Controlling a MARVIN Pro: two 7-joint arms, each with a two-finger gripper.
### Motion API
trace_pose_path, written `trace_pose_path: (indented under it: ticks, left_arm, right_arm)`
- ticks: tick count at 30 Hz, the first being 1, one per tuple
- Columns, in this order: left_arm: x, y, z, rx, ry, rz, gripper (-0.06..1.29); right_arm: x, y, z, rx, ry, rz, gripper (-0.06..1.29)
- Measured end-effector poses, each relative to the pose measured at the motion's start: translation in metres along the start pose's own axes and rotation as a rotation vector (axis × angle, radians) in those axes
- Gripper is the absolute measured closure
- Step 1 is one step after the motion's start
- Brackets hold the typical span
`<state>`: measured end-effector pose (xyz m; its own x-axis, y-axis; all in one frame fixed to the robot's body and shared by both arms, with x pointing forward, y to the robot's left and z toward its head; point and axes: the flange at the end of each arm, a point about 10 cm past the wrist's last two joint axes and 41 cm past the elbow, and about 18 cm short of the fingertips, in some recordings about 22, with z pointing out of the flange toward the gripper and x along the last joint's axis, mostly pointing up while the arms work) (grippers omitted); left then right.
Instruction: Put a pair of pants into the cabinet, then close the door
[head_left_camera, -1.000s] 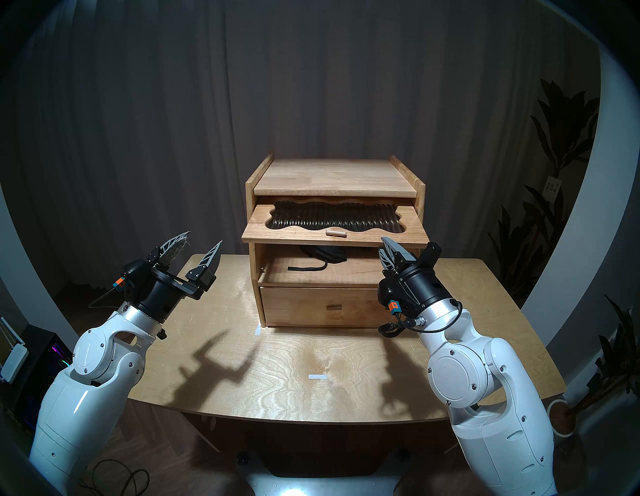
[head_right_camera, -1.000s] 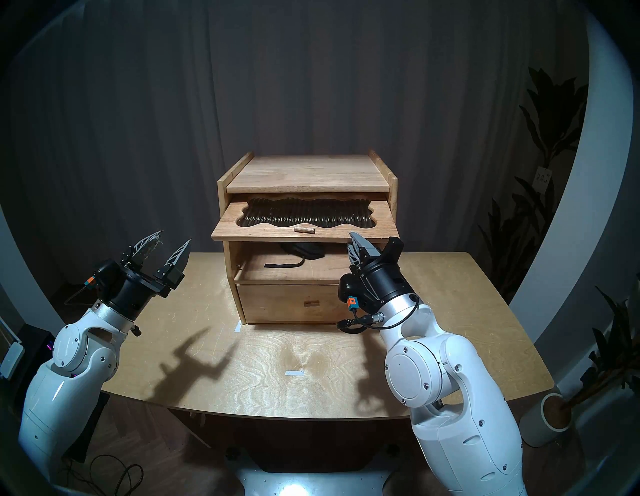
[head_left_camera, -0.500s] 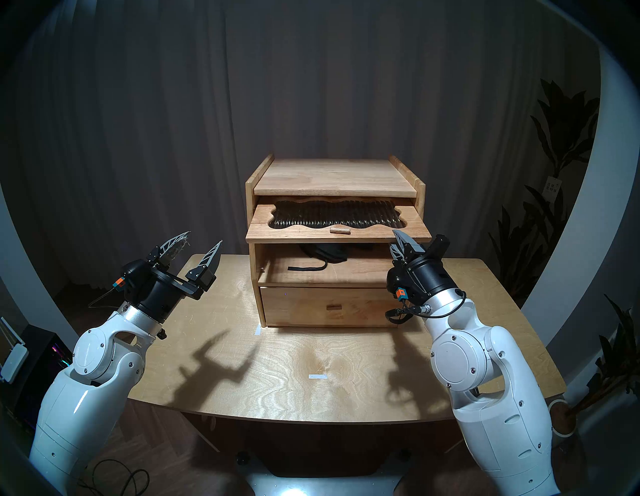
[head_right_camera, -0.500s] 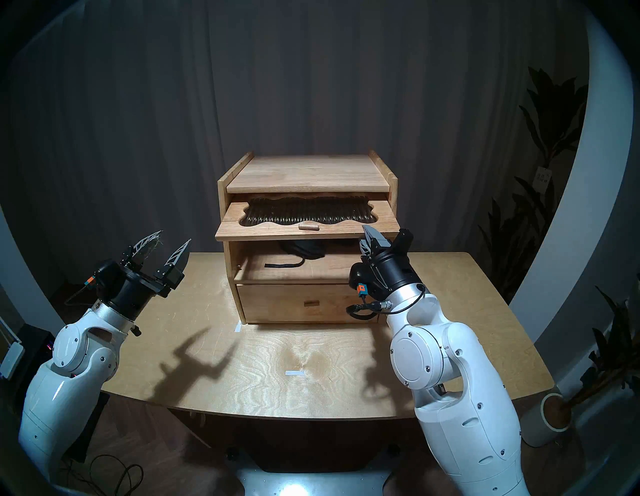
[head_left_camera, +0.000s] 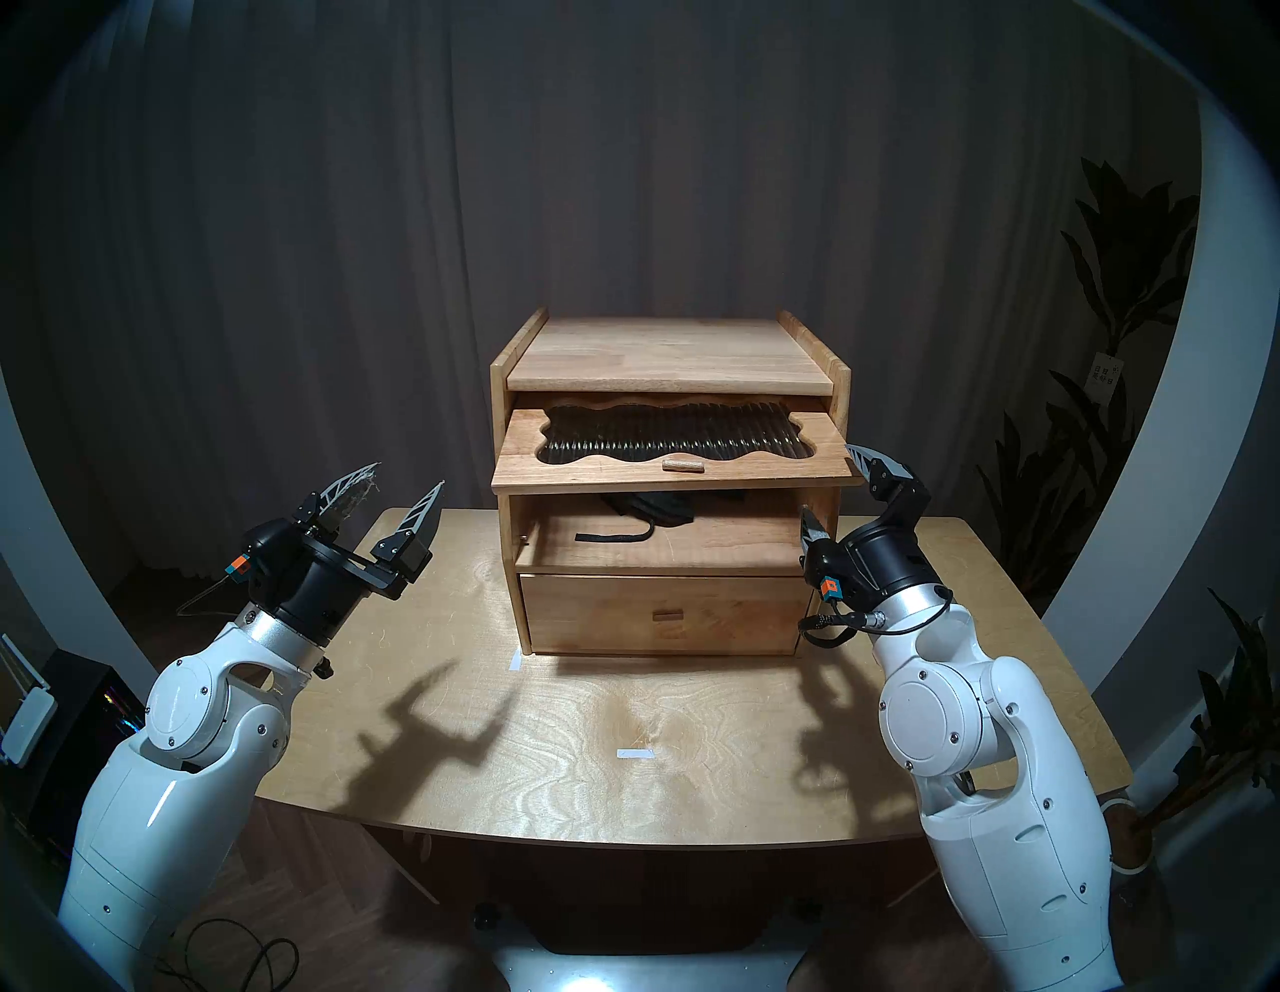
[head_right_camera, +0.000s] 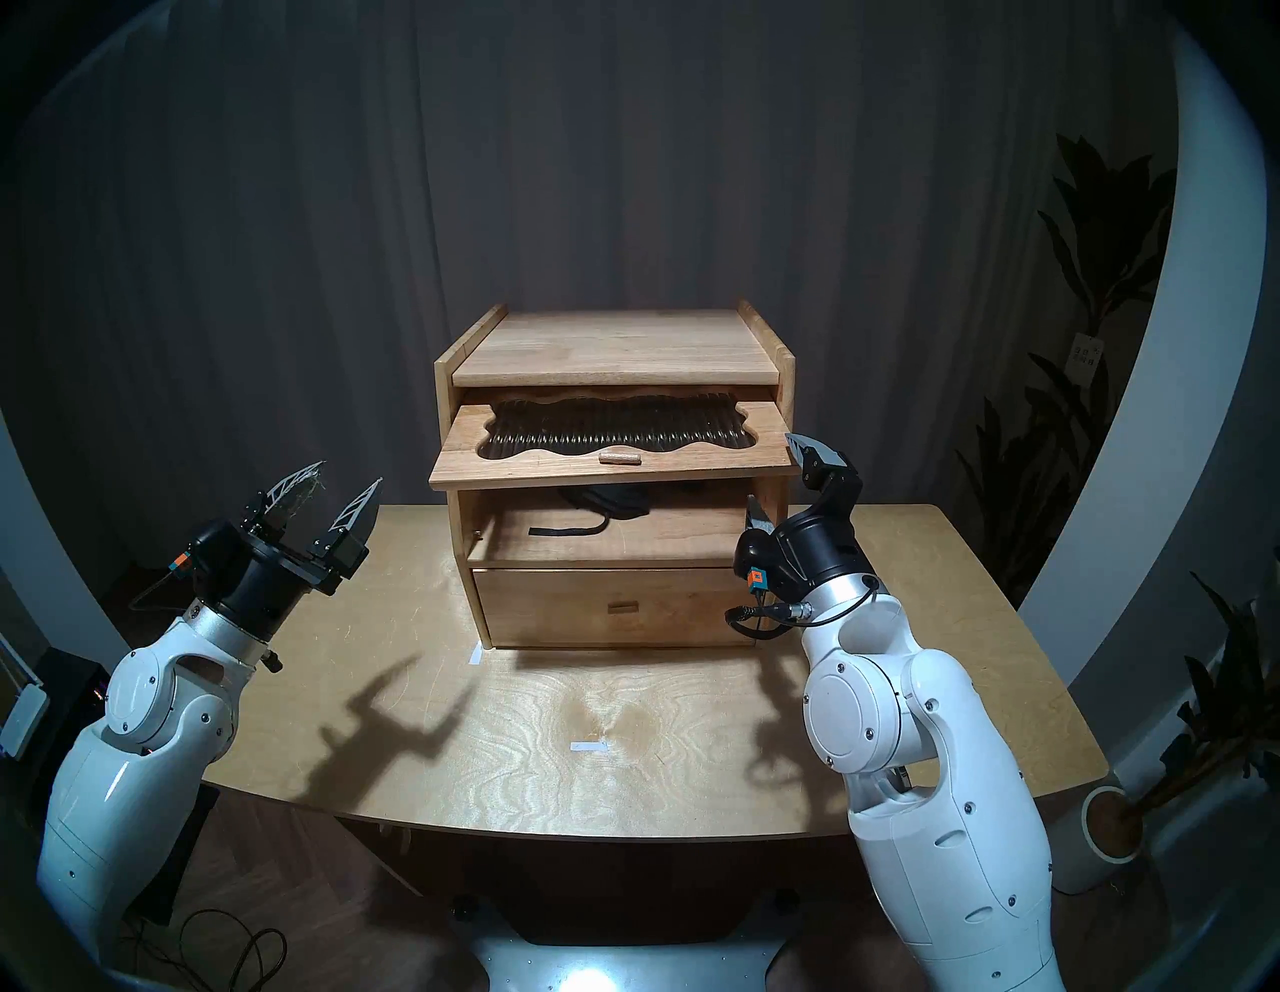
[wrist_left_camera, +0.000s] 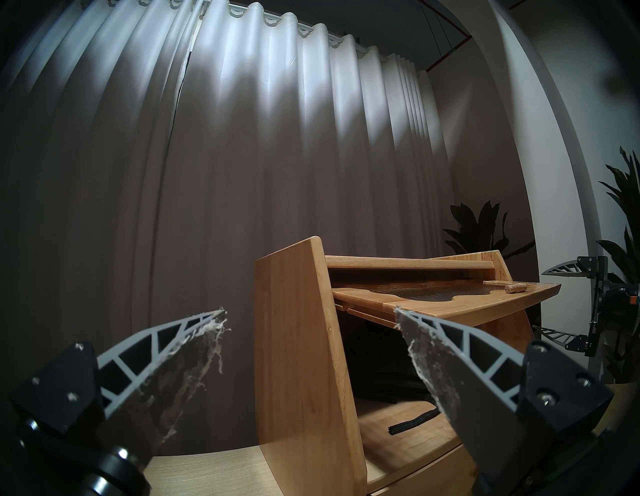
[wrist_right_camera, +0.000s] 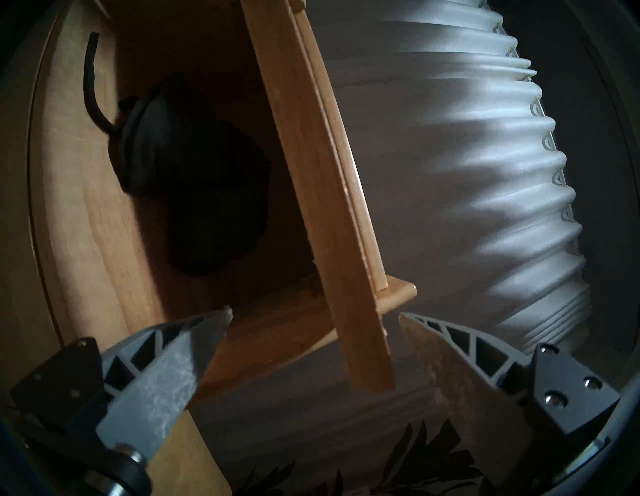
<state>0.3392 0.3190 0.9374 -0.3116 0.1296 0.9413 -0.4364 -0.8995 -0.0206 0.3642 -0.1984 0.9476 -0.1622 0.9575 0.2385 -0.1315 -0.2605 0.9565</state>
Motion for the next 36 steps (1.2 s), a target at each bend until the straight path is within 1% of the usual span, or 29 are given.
trace_pose_path:
  ticks: [4,7,9,10,11,12,13,14,16,18,26,31,36]
  left_arm:
    - [0.000,0.000,0.000,0.000,0.000,0.000,-0.02]
    - [0.000,0.000,0.000,0.000,0.000,0.000,-0.02]
    - [0.000,0.000,0.000,0.000,0.000,0.000,-0.02]
    - [0.000,0.000,0.000,0.000,0.000,0.000,-0.02]
    - [0.000,0.000,0.000,0.000,0.000,0.000,-0.02]
    - [0.000,0.000,0.000,0.000,0.000,0.000,-0.02]
    - [0.000,0.000,0.000,0.000,0.000,0.000,-0.02]
    - [0.000,0.000,0.000,0.000,0.000,0.000,-0.02]
    - [0.000,0.000,0.000,0.000,0.000,0.000,-0.02]
    - [0.000,0.000,0.000,0.000,0.000,0.000,-0.02]
    - [0.000,0.000,0.000,0.000,0.000,0.000,-0.02]
    - [0.000,0.000,0.000,0.000,0.000,0.001,-0.02]
    - [0.000,0.000,0.000,0.001,0.000,0.001,-0.02]
  right_arm:
    - [0.006,0.000,0.008,-0.010,0.025,-0.005,-0.02]
    - [0.018,-0.001,0.015,-0.014,0.071,-0.005,-0.02]
    - [0.023,-0.001,0.016,-0.017,0.087,-0.004,0.03]
    - [0.026,0.003,0.017,-0.028,0.097,-0.006,0.27]
    - [0.027,0.002,0.017,-0.025,0.098,-0.007,0.60]
    - [0.027,0.002,0.017,-0.024,0.099,-0.007,0.81]
    - [0.027,0.002,0.017,-0.023,0.099,-0.006,1.11]
    - [0.027,0.002,0.017,-0.022,0.099,-0.003,1.16]
    - [0.028,0.003,0.015,-0.019,0.100,0.010,1.11]
    - [0.028,0.003,0.013,-0.016,0.100,0.021,1.10]
    - [0.024,0.004,-0.001,-0.007,0.094,0.072,1.10]
    - [0.021,0.005,-0.005,-0.003,0.096,0.087,1.11]
    - [0.020,0.007,-0.013,0.019,0.109,0.097,1.11]
